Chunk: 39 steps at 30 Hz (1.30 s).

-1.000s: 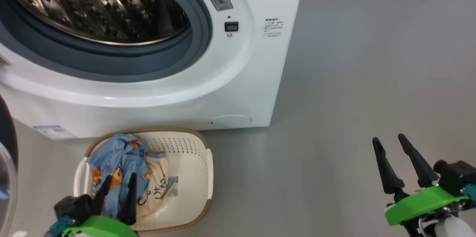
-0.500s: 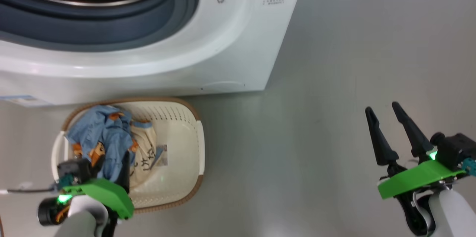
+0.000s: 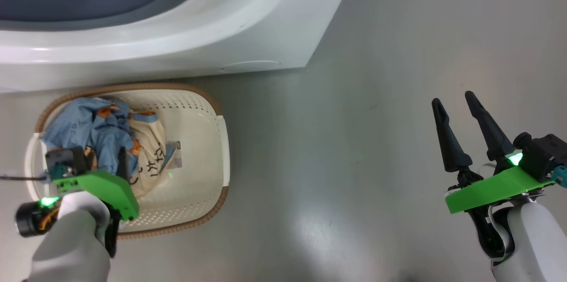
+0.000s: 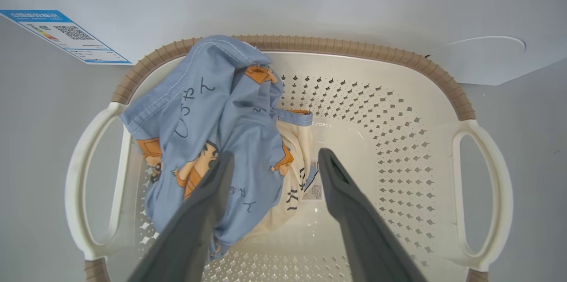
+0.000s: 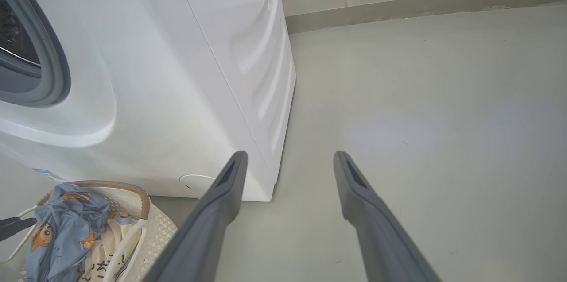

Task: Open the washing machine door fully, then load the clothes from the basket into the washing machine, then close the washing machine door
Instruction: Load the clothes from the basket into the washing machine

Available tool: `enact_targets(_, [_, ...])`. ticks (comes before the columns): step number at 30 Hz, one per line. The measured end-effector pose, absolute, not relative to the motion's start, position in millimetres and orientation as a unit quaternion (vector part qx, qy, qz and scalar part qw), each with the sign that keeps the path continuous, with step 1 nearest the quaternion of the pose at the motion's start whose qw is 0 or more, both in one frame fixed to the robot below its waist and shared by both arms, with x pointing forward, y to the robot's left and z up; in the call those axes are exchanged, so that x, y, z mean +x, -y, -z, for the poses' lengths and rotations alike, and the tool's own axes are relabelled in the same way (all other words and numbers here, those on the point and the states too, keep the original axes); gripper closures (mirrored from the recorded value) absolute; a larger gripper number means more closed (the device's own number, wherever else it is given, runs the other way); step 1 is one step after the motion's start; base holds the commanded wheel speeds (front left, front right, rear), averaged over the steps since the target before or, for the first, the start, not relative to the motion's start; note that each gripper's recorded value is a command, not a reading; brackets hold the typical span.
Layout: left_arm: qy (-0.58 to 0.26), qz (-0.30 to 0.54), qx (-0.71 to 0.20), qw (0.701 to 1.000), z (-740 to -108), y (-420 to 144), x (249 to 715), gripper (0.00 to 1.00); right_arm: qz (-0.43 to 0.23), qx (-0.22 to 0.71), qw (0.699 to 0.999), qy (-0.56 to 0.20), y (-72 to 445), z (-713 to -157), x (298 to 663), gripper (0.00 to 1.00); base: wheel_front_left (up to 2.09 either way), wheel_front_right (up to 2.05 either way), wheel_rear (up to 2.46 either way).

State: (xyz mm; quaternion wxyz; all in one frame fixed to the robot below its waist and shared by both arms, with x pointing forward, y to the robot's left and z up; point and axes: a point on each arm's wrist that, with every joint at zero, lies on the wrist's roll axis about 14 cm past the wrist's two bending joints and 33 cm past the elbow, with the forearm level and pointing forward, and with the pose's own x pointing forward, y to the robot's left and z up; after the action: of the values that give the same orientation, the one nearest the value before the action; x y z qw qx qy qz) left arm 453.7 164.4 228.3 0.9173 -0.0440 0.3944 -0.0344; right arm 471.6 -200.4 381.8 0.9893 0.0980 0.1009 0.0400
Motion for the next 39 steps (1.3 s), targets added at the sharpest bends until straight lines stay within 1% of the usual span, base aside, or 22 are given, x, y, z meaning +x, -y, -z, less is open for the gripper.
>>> enact_targets(3, [-0.400,0.023,-0.033,0.916,-222,-170,459,0.00,-0.038,0.098,0.988,-0.110,201,-374,471,0.00,0.00,0.00,0.00])
enact_targets(8, [-0.403,0.012,-0.023,0.915,-214,-173,471,0.00,-0.039,0.096,0.989,-0.103,201,-373,482,0.00,0.00,0.00,0.00])
enact_targets(14, [-0.404,-0.008,-0.003,0.915,-206,-186,481,0.00,-0.035,0.096,0.988,-0.114,203,-362,481,0.00,0.00,0.00,0.00])
enact_targets(23, [-0.409,-0.011,0.003,0.913,-192,-189,495,0.00,-0.036,0.095,0.988,-0.116,203,-354,490,0.00,0.00,0.00,0.00])
enact_targets(32, [-0.417,-0.015,0.008,0.909,-177,-192,506,0.00,-0.035,0.092,0.987,-0.129,204,-341,488,0.00,0.00,0.00,0.00])
enact_targets(39, [-0.436,-0.016,0.011,0.900,-168,-194,503,0.00,-0.036,0.090,0.987,-0.129,205,-339,490,0.00,0.00,0.00,0.00])
